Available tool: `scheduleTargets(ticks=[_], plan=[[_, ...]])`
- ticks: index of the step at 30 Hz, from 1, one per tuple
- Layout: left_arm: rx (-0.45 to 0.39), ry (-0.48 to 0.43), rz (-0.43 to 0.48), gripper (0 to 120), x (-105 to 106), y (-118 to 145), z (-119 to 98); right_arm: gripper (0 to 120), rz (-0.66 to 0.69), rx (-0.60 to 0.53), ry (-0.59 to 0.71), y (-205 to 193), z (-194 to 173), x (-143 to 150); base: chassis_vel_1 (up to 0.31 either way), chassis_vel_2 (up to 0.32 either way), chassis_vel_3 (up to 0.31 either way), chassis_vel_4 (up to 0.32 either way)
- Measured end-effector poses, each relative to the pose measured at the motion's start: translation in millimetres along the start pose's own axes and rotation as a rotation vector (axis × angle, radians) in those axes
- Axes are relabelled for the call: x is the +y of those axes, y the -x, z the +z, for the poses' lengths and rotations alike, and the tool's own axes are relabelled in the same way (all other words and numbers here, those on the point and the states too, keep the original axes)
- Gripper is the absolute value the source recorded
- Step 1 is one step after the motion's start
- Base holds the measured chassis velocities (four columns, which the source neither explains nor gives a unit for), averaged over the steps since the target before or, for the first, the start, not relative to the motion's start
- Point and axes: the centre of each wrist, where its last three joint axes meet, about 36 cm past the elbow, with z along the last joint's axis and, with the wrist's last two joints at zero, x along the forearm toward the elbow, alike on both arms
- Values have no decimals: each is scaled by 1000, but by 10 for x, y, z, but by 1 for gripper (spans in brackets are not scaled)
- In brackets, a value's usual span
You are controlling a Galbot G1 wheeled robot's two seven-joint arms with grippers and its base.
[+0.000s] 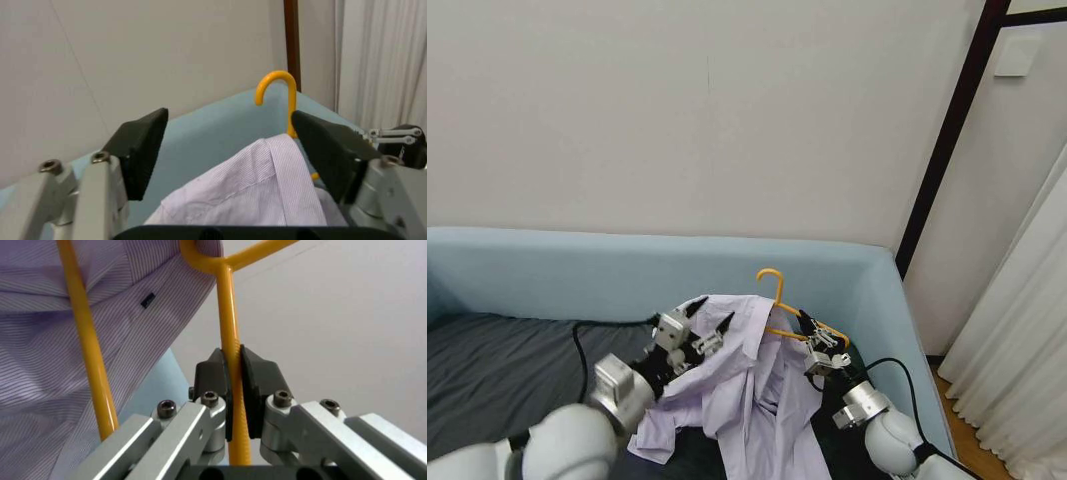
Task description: Pick up the clothes from the sofa and hang them on the clothes hanger.
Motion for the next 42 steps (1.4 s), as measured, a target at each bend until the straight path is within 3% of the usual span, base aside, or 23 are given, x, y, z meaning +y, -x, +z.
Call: scheduleTargets(ticks=[3, 4, 8, 10, 16, 20, 21, 25, 36, 42], plan=[[4, 2, 41, 91, 375, 28, -52, 4, 0, -44, -2, 146, -50, 4, 0, 0, 0, 0], [4, 2, 41, 91, 375, 28, -52, 4, 0, -44, -2, 146, -50, 4, 0, 0, 0, 0], [-11, -58, 83, 100, 725, 206, 106, 4, 4, -101, -6, 345, -130, -3, 0, 0, 0, 0], [-18, -62, 92, 100, 776, 246, 135, 4, 4, -103, -7, 346, -132, -4, 0, 0, 0, 0], [-62, -76, 293, 100, 1277, 562, 228, 4, 0, -98, -28, 225, -61, -42, 0, 0, 0, 0], [-2, -15, 467, 100, 1603, 778, 230, 4, 7, -93, -35, 183, -48, -63, 0, 0, 0, 0], [-2, -15, 467, 100, 1603, 778, 230, 4, 7, -93, -35, 183, -48, -63, 0, 0, 0, 0], [118, 71, 613, 100, 1768, 1077, 271, 4, 13, -95, -44, 144, -43, -94, 0, 0, 0, 0], [230, 162, 712, 98, 1853, 1631, 23, 4, 10, -129, -86, 54, -15, -151, 0, 0, 0, 0], [268, 172, 769, 90, 1844, 1713, 58, 4, 9, -134, -90, 53, -15, -156, 0, 0, 0, 0]])
